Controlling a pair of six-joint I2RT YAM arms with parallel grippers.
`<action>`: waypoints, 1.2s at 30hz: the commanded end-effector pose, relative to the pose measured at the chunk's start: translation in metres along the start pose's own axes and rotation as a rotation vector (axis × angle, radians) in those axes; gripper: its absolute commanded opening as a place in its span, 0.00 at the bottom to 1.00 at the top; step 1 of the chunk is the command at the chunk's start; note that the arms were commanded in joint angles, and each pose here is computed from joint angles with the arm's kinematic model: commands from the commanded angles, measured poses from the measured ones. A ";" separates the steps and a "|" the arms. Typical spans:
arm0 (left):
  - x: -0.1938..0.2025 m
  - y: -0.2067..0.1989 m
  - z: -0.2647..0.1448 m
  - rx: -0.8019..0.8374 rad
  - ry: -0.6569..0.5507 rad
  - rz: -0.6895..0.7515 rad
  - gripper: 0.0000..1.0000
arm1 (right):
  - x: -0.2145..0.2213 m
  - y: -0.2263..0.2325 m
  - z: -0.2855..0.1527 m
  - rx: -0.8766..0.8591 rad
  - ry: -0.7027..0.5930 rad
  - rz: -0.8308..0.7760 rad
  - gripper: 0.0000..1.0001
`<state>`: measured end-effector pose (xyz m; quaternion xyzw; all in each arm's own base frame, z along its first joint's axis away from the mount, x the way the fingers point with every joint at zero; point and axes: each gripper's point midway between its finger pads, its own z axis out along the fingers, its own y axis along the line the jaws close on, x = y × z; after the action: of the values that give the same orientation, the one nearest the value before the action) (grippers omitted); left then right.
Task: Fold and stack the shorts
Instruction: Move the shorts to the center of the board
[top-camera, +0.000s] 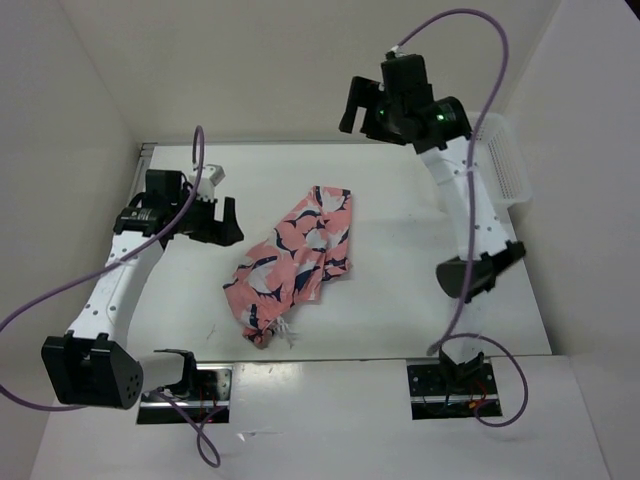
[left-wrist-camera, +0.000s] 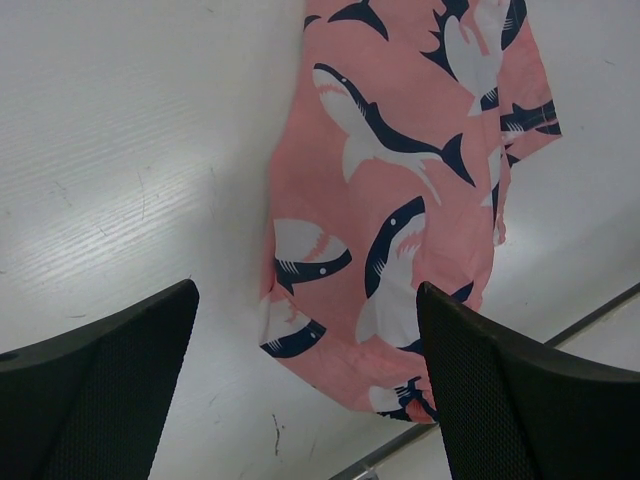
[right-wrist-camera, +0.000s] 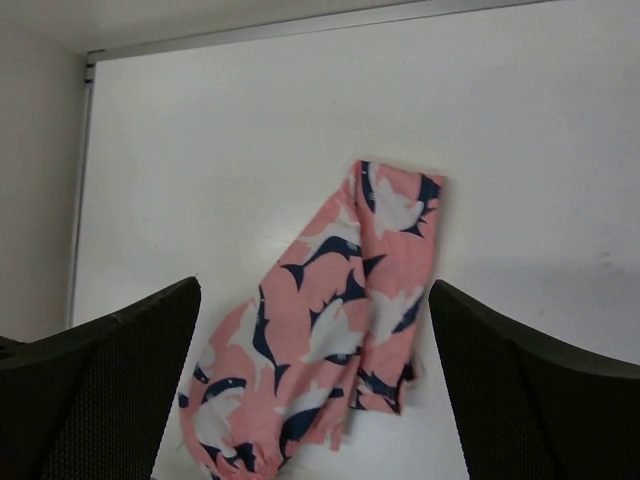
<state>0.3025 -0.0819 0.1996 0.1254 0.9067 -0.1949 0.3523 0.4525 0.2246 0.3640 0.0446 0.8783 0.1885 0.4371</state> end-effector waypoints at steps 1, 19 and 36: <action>-0.009 -0.009 0.000 0.017 -0.009 0.029 0.96 | -0.039 -0.015 -0.078 0.035 -0.211 -0.024 1.00; 0.001 -0.087 0.020 0.130 0.061 0.242 0.88 | 0.235 -0.002 -0.048 -0.226 0.111 0.096 0.85; 0.075 -0.092 0.003 0.112 0.200 0.300 0.75 | 0.365 0.005 -0.003 -0.281 0.479 -0.067 0.89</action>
<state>0.2398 -0.1760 0.1740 0.2998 0.8885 -0.1899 0.2911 0.2195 0.3024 0.0915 -0.0759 0.9361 0.2710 0.2112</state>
